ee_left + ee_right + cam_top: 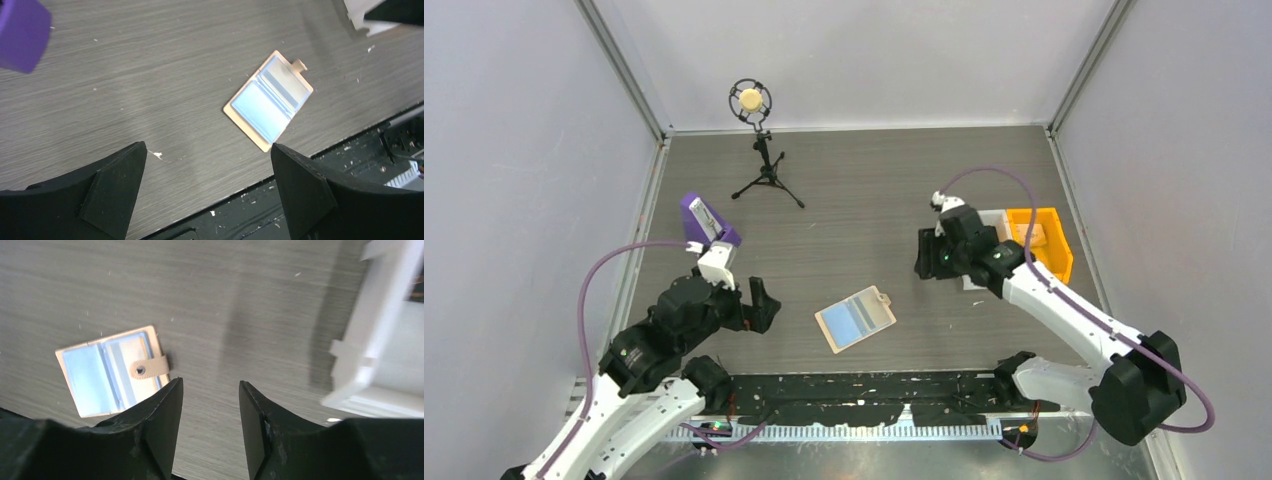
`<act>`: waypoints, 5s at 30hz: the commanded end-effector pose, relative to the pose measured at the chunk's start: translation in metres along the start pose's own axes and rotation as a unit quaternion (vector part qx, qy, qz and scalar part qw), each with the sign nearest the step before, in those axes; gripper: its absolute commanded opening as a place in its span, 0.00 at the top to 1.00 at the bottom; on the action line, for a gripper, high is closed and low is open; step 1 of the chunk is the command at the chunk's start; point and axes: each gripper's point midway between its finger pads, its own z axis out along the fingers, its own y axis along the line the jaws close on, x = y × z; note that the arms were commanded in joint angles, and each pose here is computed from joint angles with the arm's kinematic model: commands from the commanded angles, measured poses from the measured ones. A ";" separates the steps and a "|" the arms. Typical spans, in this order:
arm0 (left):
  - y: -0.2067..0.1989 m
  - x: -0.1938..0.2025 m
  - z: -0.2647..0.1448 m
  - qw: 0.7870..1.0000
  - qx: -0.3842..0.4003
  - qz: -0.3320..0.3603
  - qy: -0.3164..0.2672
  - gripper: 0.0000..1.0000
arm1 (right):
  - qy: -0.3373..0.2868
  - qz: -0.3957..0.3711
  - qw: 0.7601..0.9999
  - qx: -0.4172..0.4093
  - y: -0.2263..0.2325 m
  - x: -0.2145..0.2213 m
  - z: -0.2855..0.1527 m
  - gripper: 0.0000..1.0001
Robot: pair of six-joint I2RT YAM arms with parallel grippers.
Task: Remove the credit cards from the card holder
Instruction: Remove the credit card from the card holder.
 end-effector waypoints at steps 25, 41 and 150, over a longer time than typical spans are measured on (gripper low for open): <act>0.035 -0.031 -0.037 0.987 -0.067 -0.038 -0.142 0.01 | 0.060 -0.230 0.968 -0.076 0.207 0.106 0.059 0.29; 0.039 -0.032 -0.041 0.984 -0.073 -0.046 -0.155 0.01 | 0.093 -0.261 0.960 -0.025 0.187 0.138 0.090 0.43; -0.045 0.127 0.125 0.960 0.079 -0.197 0.180 0.76 | 0.090 0.004 0.934 -0.346 0.190 0.107 0.035 0.62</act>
